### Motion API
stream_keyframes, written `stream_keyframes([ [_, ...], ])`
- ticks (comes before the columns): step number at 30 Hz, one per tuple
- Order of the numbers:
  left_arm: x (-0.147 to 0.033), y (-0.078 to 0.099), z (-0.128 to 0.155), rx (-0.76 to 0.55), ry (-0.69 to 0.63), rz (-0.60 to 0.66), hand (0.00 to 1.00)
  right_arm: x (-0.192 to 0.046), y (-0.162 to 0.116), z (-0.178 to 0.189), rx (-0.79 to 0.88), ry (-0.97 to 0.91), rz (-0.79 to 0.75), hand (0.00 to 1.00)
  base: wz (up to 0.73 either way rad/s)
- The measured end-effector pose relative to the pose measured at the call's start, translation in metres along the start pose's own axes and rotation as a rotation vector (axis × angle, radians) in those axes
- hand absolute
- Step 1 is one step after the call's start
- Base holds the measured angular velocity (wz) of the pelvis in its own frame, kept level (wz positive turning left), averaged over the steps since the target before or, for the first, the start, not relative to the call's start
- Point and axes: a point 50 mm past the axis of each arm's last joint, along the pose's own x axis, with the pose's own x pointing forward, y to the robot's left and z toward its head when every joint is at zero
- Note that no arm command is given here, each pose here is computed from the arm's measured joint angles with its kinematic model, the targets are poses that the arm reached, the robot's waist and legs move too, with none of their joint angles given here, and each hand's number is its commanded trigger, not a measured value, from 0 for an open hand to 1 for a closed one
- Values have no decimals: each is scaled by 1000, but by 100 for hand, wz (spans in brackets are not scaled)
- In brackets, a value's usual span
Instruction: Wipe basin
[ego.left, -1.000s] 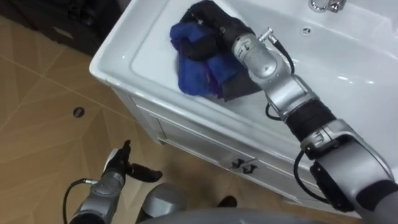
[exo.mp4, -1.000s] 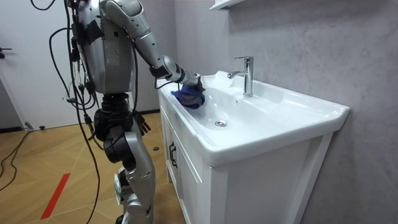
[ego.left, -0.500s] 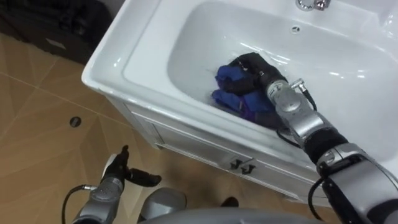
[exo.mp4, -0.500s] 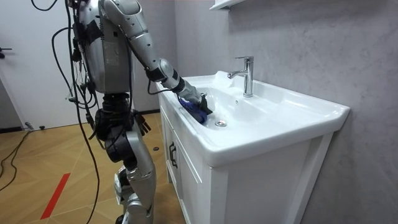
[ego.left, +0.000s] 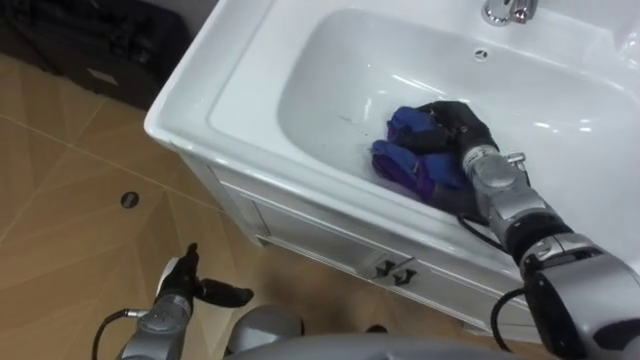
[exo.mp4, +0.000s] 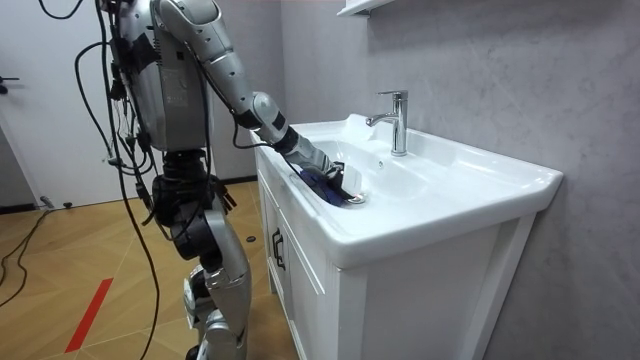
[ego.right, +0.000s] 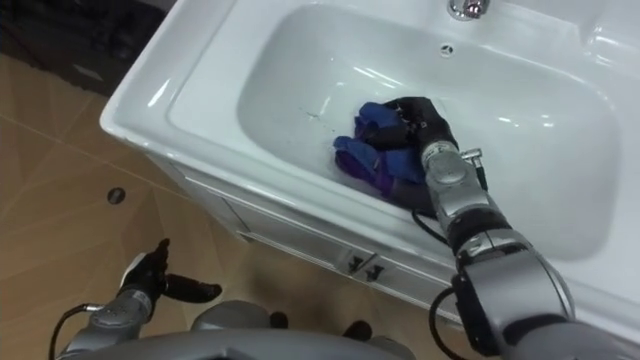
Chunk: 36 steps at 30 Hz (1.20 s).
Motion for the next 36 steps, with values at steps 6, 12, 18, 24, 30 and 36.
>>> stream_keyframes([
  [6,0,0,0,-9,-2,-6,0,-1,-6,-3,-24,6,-14,100,4],
  [12,-8,18,-15,-16,16,73,0,-10,-43,-29,-63,85,-115,100,12],
  [18,-17,50,-32,50,51,153,0,-35,-87,-73,-217,213,-255,100,2],
  [24,-22,57,-38,53,60,192,0,-45,-89,-90,-199,262,-277,100,-1],
  [30,-27,66,-44,26,66,230,0,-51,-91,-98,-191,266,-296,100,1],
  [36,-31,72,-42,56,47,281,0,-52,-95,-97,-208,234,-311,100,-4],
])
